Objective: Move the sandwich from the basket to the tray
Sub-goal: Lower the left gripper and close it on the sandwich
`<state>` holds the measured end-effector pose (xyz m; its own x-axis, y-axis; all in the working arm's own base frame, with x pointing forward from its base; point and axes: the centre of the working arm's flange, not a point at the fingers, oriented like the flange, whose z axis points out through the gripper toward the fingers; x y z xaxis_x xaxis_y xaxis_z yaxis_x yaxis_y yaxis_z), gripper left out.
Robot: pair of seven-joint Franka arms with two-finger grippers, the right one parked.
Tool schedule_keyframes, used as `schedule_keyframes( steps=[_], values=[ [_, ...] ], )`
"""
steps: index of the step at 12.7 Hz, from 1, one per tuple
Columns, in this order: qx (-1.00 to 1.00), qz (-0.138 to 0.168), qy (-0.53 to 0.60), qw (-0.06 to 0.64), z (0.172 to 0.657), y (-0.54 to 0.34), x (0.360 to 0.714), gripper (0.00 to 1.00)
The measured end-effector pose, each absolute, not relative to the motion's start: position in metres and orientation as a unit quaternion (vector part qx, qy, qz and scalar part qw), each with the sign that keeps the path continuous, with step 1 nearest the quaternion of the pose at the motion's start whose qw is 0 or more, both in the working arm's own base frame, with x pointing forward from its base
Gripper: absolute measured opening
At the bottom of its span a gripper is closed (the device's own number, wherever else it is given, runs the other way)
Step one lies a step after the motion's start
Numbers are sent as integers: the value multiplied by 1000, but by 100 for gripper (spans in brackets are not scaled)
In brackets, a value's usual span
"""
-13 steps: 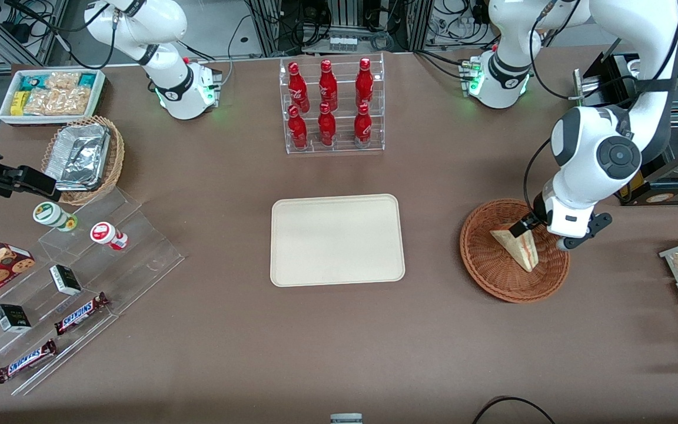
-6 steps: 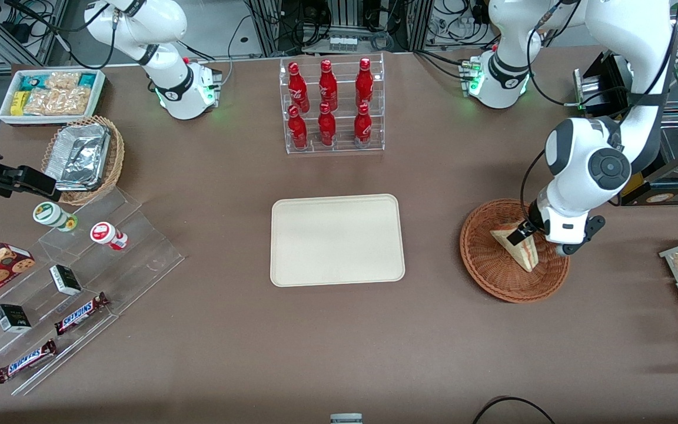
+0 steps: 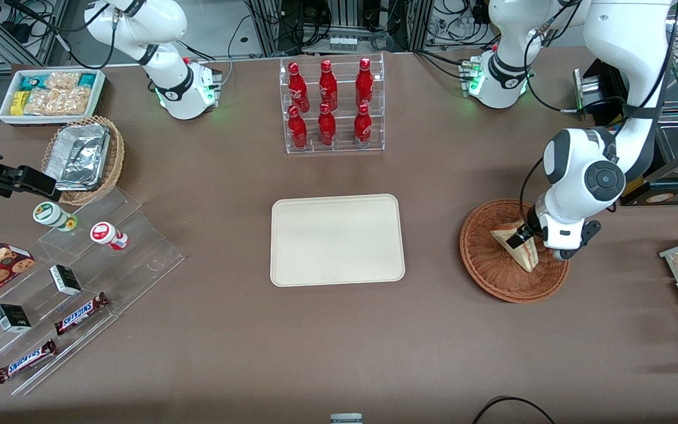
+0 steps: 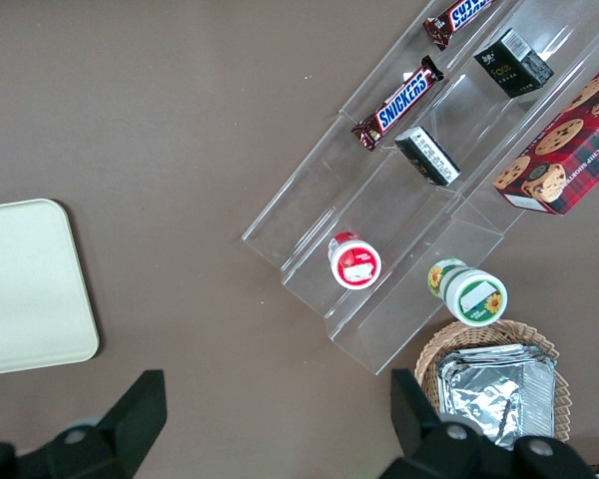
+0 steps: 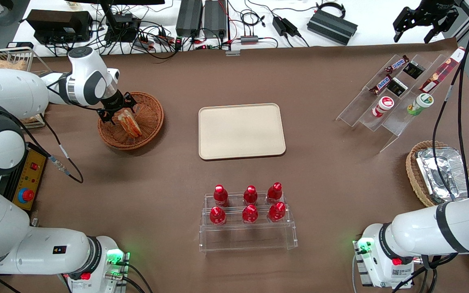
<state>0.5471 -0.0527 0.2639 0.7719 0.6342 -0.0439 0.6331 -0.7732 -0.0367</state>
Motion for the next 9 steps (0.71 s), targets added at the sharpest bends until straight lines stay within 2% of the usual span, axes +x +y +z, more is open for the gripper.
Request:
schedule_keyframes(
  steps=[3, 5, 9],
  values=[
    [-939, 31, -343, 11, 253, -52, 547, 100],
    [-934, 35, -355, 13, 249, -52, 546, 93],
    [-930, 39, -365, 16, 249, -53, 547, 45]
  ],
)
